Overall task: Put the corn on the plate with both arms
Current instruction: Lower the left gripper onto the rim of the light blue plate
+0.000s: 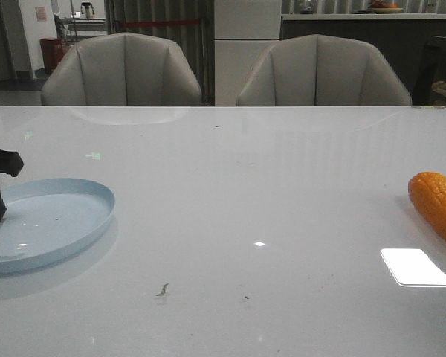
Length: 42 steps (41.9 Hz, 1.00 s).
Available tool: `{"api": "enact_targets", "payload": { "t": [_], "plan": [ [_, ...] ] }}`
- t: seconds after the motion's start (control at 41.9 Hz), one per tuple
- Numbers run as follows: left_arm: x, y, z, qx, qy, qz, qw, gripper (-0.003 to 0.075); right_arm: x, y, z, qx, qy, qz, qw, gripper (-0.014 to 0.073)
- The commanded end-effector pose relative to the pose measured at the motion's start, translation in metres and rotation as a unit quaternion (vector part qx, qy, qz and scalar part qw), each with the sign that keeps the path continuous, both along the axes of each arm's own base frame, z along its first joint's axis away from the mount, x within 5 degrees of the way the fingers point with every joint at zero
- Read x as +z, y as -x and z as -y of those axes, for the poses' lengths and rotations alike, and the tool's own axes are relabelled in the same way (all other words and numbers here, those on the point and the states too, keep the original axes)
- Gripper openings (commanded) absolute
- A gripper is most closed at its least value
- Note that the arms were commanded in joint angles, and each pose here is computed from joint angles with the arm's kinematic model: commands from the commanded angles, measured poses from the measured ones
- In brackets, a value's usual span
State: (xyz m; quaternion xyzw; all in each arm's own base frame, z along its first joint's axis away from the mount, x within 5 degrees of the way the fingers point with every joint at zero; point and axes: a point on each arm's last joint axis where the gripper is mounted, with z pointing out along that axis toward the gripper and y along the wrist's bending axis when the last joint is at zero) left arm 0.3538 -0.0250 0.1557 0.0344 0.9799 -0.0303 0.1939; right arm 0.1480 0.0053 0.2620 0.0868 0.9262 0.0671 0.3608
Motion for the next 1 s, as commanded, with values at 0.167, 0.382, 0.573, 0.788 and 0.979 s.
{"api": "enact_targets", "payload": {
  "t": [0.167, 0.382, 0.573, 0.788, 0.979],
  "plan": [
    [0.016, -0.008, 0.0, 0.007, 0.005, 0.04, 0.999, 0.0207, 0.013, -0.006, 0.0, 0.0, 0.0, 0.04, 0.999, 0.0484],
    [0.012, -0.009, 0.0, 0.007, 0.004, 0.035, 0.999, 0.0107, 0.013, -0.006, 0.0, 0.0, 0.0, 0.04, 0.999, 0.0484],
    [0.013, -0.01, 0.0, 0.007, 0.004, 0.039, 0.999, 0.0094, 0.013, -0.006, 0.0, 0.0, 0.0, 0.04, 0.999, 0.0484],
    [0.031, -0.009, 0.0, 0.007, 0.006, 0.065, 0.998, 0.0094, 0.013, -0.006, 0.0, 0.0, 0.0, 0.04, 0.999, 0.0484],
    [0.056, -0.004, 0.0, 0.008, 0.01, 0.098, 0.995, 0.0094, 0.013, -0.006, 0.0, 0.0, 0.0, 0.04, 0.999, 0.0484]
  ]
}}
